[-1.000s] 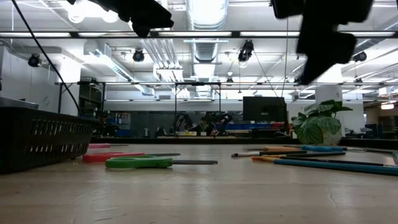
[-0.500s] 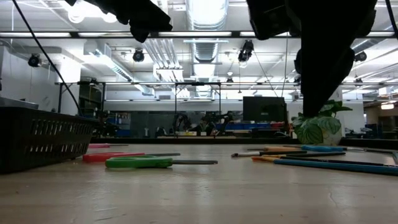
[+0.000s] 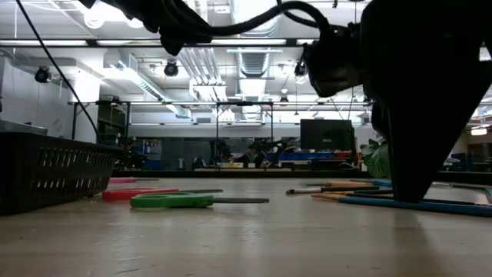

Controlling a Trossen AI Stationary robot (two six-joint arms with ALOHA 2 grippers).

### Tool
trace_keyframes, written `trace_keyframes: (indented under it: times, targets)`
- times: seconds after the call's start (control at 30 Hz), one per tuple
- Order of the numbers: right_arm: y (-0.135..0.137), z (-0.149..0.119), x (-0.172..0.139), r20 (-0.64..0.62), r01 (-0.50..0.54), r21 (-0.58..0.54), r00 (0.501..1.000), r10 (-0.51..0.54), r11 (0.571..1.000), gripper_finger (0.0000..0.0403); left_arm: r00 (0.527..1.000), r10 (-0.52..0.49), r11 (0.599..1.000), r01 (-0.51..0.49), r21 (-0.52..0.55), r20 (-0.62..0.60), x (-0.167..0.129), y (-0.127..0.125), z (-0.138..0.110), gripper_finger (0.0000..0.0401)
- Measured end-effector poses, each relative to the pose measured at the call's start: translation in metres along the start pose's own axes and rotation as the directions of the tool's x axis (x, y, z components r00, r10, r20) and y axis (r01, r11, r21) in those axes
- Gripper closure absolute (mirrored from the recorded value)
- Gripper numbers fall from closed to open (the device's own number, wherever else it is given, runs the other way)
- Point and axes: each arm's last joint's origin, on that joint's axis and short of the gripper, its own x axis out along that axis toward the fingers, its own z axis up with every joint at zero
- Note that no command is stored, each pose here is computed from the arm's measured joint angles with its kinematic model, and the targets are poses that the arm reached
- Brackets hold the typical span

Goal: Pick & Place Paint Supplies
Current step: Put the gold paint brush into the transparent bin

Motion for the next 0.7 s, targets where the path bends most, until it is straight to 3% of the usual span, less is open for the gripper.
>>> trace_keyframes:
  times: [0.7]
  targets:
    - [-0.0025,-0.0017,0.0061,-0.008,0.018,0.016,1.000,-0.017,1.000,0.0074,1.000,0.000,1.000,0.000,0.001,0.004,0.0000,0.0000,0.0004,0.0274]
